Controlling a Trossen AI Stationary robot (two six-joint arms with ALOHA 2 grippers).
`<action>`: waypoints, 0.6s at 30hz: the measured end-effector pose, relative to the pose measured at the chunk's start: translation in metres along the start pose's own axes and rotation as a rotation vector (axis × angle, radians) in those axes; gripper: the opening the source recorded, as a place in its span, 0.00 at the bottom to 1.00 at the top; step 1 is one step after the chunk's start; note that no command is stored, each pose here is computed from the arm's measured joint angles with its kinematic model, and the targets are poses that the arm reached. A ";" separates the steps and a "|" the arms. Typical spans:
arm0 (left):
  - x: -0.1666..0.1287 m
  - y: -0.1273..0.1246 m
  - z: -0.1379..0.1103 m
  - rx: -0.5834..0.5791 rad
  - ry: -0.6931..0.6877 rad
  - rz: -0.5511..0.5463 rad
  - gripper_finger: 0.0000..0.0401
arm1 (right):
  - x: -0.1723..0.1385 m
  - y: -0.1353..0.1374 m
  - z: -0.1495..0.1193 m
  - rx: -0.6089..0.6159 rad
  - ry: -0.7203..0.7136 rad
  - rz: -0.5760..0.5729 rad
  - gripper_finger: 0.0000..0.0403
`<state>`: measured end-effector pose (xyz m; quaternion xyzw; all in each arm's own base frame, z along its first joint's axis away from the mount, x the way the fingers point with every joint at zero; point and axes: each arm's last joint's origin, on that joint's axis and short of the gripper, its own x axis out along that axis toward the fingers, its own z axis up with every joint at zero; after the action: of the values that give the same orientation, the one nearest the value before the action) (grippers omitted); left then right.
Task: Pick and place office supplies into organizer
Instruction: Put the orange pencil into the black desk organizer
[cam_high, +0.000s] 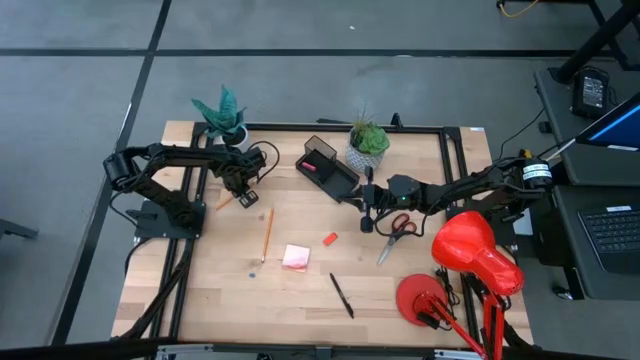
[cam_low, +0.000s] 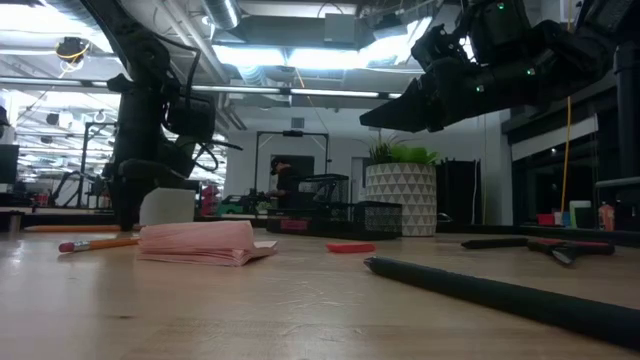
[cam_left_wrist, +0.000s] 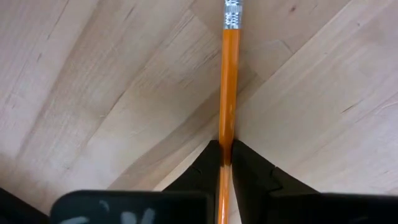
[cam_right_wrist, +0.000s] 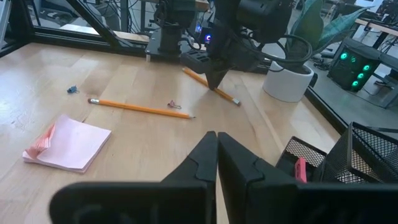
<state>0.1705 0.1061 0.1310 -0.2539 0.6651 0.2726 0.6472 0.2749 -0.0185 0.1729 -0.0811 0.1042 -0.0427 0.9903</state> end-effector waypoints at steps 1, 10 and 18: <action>0.000 0.000 0.000 0.000 0.000 0.000 0.06 | 0.000 0.000 0.000 0.000 0.000 0.000 0.04; -0.003 0.000 0.000 0.001 -0.019 -0.003 0.06 | 0.000 0.000 0.000 0.000 0.002 0.000 0.04; -0.021 -0.001 -0.006 0.013 -0.118 -0.061 0.05 | 0.000 0.000 -0.001 0.000 0.011 0.002 0.04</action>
<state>0.1680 0.1008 0.1520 -0.2532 0.6198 0.2629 0.6947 0.2747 -0.0185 0.1718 -0.0810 0.1098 -0.0422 0.9897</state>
